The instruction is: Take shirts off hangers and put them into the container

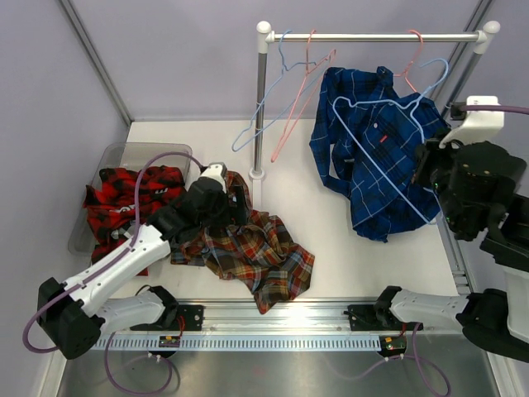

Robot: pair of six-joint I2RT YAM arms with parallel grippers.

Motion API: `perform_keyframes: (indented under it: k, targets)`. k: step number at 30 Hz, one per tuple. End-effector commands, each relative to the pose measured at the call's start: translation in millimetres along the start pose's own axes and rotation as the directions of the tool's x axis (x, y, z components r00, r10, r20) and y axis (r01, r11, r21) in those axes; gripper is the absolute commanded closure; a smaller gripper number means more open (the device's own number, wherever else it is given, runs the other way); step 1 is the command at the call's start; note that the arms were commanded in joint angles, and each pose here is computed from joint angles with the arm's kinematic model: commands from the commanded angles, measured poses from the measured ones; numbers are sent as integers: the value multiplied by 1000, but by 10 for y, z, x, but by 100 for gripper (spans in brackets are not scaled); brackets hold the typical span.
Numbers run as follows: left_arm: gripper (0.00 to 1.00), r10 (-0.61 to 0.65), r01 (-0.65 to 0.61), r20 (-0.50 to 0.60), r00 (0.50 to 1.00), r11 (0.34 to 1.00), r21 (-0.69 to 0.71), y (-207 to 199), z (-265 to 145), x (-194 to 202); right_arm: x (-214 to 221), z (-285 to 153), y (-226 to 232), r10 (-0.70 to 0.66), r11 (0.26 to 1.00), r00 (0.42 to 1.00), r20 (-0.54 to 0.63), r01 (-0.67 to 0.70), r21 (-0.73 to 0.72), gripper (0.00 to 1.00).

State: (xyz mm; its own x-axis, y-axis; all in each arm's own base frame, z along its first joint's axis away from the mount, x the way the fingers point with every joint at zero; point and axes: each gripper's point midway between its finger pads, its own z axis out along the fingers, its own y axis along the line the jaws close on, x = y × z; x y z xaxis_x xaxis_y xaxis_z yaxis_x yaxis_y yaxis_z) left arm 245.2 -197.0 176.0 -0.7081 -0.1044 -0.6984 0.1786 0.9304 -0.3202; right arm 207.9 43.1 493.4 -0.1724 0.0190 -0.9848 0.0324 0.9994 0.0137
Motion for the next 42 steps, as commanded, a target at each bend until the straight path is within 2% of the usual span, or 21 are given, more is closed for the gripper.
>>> perform_keyframes:
  k: [1, 11, 18, 25, 29, 35, 42]
  targets:
    - [1, -113, 110, 11, 994, 978, 176, -268, 83, -62, -179, 180, -101, -74, 982, 996, 56, 64, 176, 100]
    - [1, -148, 146, -12, 989, 952, 271, -404, 89, 22, -710, 653, 510, -224, 965, 965, 137, 201, 166, 100]
    - [1, -164, 153, 5, 986, 933, 326, -427, -100, 46, -816, 1032, 798, -287, 946, 947, 142, 257, 198, 100]
    - [1, -171, 147, 42, 984, 930, 338, -382, -350, 5, -473, 1651, 1010, -304, 940, 952, 42, 293, 173, 100]
    - [1, -170, 141, 66, 983, 938, 317, -315, -445, -27, -250, 1803, 1103, -290, 948, 957, 4, 287, 138, 100]
    - [1, -170, 133, 94, 981, 940, 316, -302, -552, -92, 0, 1820, 1188, -253, 963, 967, -33, 255, 87, 100]
    - [1, -184, 152, 76, 980, 937, 315, -302, -466, -36, 236, 1722, 1190, -211, 976, 975, -67, 214, 31, 100]
